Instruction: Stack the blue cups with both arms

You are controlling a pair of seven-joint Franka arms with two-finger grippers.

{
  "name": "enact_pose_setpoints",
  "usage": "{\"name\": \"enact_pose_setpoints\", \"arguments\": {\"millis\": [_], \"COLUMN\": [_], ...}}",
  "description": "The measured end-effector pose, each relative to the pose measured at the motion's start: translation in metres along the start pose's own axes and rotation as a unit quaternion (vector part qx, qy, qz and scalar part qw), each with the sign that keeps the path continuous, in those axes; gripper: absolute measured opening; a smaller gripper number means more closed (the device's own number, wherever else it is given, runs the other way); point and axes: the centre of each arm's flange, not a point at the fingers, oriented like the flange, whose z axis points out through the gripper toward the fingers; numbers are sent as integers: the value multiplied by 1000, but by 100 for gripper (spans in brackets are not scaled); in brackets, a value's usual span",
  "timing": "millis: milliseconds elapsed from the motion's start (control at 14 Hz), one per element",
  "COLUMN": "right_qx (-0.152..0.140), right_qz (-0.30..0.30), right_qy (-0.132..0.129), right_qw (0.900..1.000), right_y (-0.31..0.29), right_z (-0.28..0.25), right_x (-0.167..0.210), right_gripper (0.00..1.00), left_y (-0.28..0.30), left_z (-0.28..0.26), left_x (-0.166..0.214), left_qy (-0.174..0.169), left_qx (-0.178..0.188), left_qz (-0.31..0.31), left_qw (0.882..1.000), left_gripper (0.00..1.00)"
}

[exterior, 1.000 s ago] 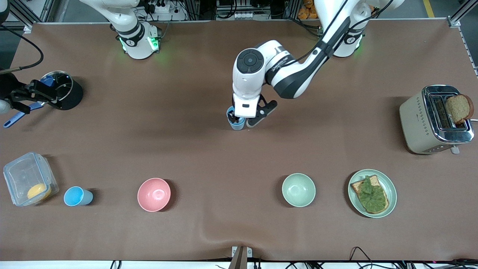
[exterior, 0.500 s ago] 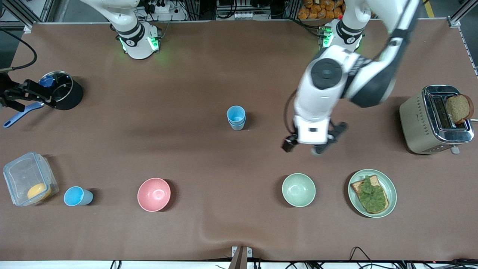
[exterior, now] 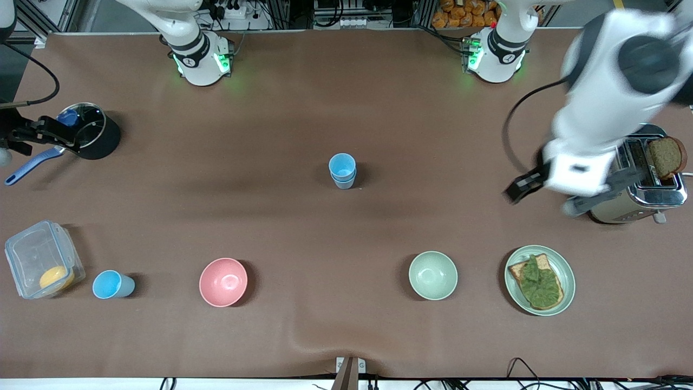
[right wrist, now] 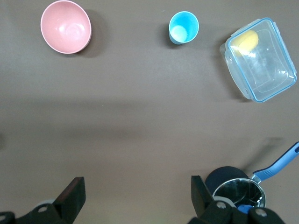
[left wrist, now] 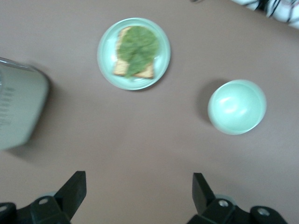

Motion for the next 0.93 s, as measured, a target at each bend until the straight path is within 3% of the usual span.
{"name": "enact_pose_setpoints", "arguments": {"millis": [357,643,929], "right_qx": [0,0,-1], "right_qz": [0,-1,-15], "right_qy": [2,4,5], "right_qw": [1000,1000,1000], "right_y": [-2,-4,-22], "right_z": [-1,-2,-4], "right_x": [1,1,2], "right_gripper": [100,100,100], "left_y": [-75,-86,-119], "left_z": [-45,-53,-73], "left_x": [-12,-14,-12], "left_qy": [-32,-39,-46], "left_qx": [22,13,-25], "left_qz": [117,139,137], "left_qw": [992,990,989], "left_gripper": [100,100,100]}}
